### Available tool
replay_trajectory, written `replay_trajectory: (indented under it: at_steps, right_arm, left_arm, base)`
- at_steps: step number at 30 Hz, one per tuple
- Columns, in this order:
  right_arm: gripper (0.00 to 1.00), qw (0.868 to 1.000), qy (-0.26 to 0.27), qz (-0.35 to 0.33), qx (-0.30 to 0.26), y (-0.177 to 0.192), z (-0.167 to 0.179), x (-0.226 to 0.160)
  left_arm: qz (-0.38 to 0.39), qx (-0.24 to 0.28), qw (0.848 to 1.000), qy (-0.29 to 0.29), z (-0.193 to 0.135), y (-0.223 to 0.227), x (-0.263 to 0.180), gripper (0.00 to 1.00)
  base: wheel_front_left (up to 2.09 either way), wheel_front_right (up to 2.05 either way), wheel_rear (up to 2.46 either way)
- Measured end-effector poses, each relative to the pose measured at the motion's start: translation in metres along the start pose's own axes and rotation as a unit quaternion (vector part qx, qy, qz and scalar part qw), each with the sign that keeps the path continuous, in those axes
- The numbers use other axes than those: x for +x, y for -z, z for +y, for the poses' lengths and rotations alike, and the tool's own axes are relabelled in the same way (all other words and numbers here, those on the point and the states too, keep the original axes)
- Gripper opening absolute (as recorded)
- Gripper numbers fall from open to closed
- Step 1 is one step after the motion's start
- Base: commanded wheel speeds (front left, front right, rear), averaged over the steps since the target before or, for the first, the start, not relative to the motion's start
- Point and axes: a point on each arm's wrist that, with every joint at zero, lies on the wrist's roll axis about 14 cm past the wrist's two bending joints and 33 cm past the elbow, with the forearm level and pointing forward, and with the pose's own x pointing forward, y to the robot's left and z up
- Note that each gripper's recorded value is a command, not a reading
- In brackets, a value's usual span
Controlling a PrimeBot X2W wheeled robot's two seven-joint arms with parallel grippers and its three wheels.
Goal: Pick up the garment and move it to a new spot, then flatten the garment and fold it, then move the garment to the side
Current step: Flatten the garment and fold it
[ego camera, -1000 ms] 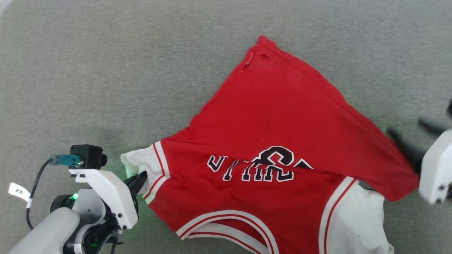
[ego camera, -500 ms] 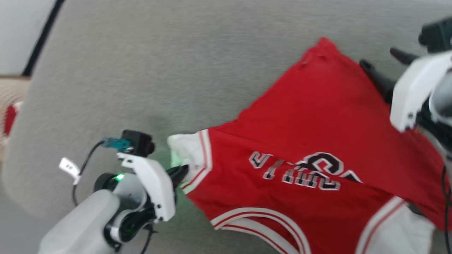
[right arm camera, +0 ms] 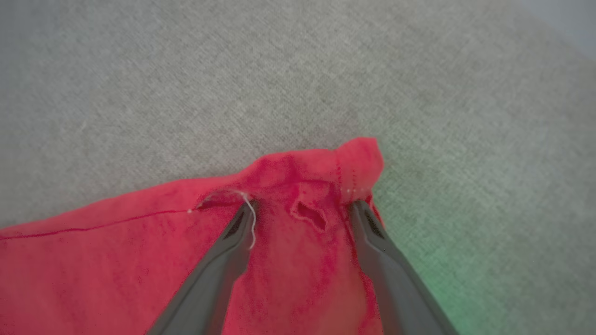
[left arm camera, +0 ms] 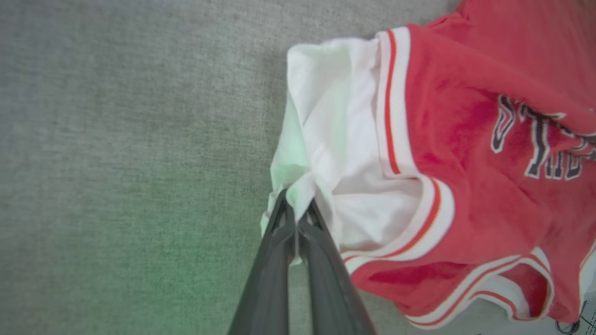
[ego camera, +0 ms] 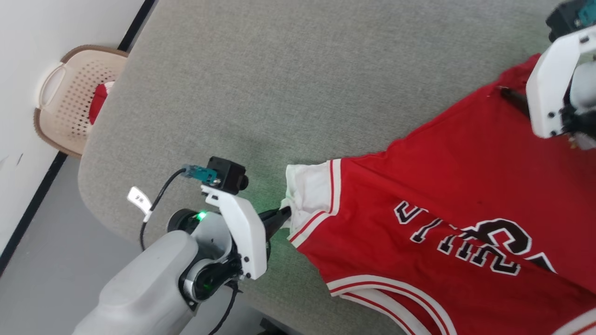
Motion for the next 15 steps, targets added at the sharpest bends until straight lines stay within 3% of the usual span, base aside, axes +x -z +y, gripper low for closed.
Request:
replay_trajectory:
  at_steps: [8,9,10,15]
  right_arm:
    - [1.00,0.995,0.006,0.099,-0.032,0.019,-0.004,0.019]
    - [0.20,0.994,0.009,0.102,-0.032,0.018,-0.006,0.019]
    - [0.00,0.994,0.011,0.105,-0.030,0.019,-0.008,0.018]
    - [0.00,0.996,0.032,0.077,-0.018,0.011,-0.023,0.009]
  left_arm:
    - [0.004,-0.007,1.000,-0.009,0.008,0.002,0.006,0.00]
    - [0.005,-0.008,1.000,-0.009,0.009,0.002,0.007,0.00]
    - [0.006,-0.008,1.000,-0.008,0.008,0.003,0.007,0.00]
    - [-0.001,0.003,1.000,-0.013,0.015,-0.010,0.008,0.00]
  base:
    - [0.00,0.00,0.00]
    - [0.00,0.00,0.00]
    - [0.00,0.00,0.00]
    - [0.00,0.00,0.00]
